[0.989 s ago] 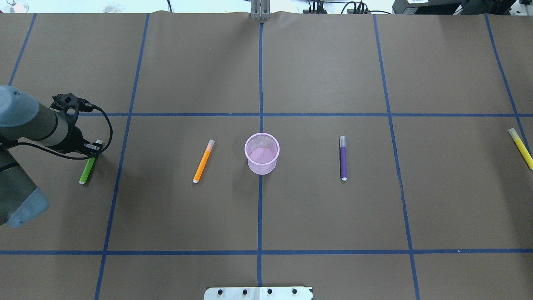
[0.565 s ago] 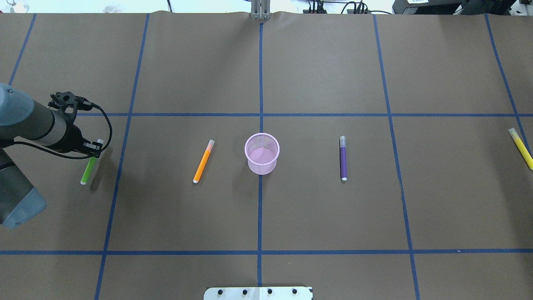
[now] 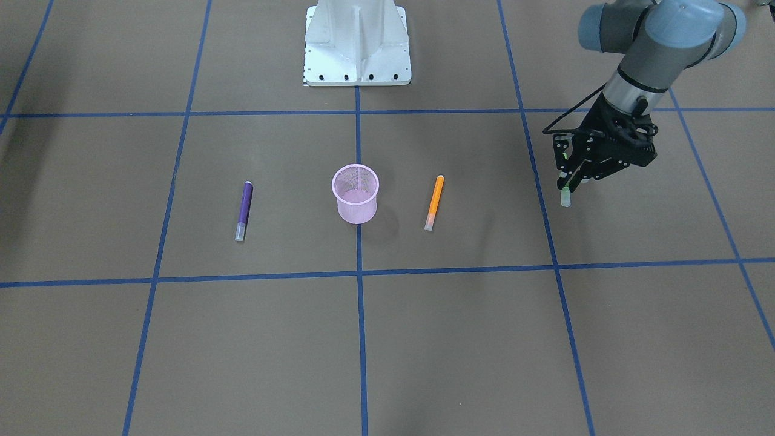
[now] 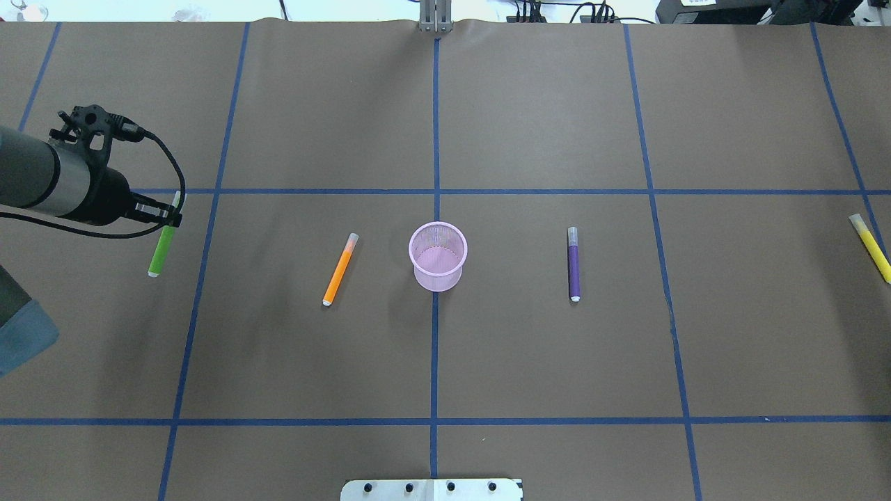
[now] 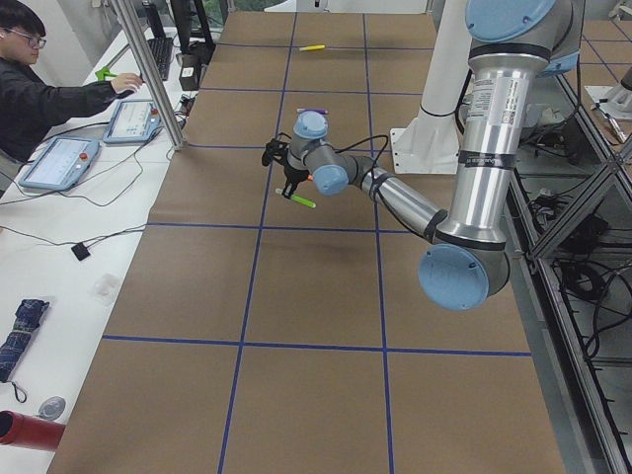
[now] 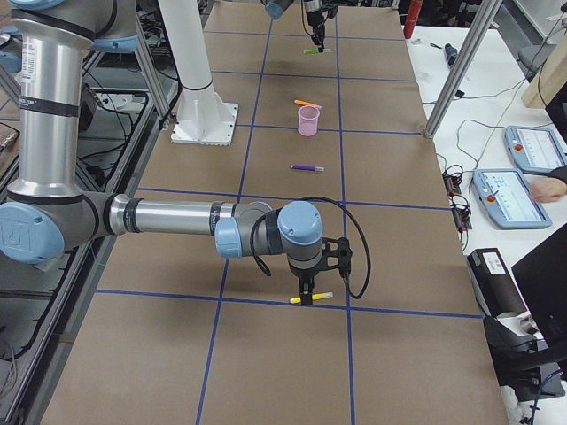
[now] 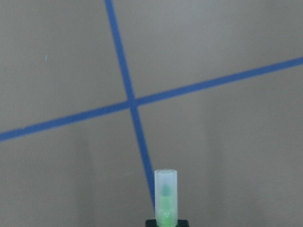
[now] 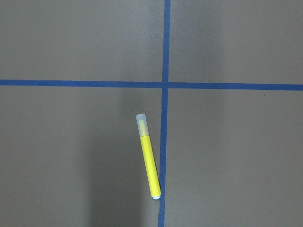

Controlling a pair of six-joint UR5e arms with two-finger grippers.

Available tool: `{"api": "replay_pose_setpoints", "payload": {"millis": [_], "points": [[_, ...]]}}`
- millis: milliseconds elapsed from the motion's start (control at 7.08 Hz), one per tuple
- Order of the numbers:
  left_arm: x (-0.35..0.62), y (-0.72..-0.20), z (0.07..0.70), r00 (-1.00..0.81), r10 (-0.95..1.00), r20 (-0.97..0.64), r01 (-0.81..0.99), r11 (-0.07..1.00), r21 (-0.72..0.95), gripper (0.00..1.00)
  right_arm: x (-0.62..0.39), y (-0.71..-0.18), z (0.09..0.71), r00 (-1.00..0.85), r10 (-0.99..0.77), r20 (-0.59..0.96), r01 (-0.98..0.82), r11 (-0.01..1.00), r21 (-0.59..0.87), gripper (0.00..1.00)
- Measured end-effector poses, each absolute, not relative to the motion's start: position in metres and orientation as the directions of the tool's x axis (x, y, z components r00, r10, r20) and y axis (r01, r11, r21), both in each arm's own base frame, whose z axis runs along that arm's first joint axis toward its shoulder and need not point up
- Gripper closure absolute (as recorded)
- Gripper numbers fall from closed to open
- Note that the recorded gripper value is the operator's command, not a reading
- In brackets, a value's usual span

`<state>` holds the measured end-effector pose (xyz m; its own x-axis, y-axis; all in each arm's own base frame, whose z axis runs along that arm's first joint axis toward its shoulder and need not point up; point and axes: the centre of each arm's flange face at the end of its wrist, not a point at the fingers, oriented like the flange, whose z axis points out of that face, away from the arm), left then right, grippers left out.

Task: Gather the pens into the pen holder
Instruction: 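Lift the green marker upright with the left gripper toward the cup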

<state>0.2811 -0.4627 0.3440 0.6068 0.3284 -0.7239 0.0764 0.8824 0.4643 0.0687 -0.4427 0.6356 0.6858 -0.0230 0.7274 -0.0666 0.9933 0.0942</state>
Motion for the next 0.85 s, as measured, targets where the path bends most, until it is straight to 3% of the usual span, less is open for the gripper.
{"api": "replay_pose_setpoints", "payload": {"millis": [283,848], "points": [[0.285,-0.464,0.276,0.509,0.38,-0.772,0.211,0.815,0.54,1.0,0.065,-0.451,0.642,0.684,-0.026,0.729,-0.057,0.994,0.089,0.01],[0.371,-0.416,0.218,0.348,0.417,-0.839,0.498,0.676,0.543,1.0,0.06,-0.454,0.672,0.685,-0.063,0.726,-0.034,0.992,0.118,0.01]]}}
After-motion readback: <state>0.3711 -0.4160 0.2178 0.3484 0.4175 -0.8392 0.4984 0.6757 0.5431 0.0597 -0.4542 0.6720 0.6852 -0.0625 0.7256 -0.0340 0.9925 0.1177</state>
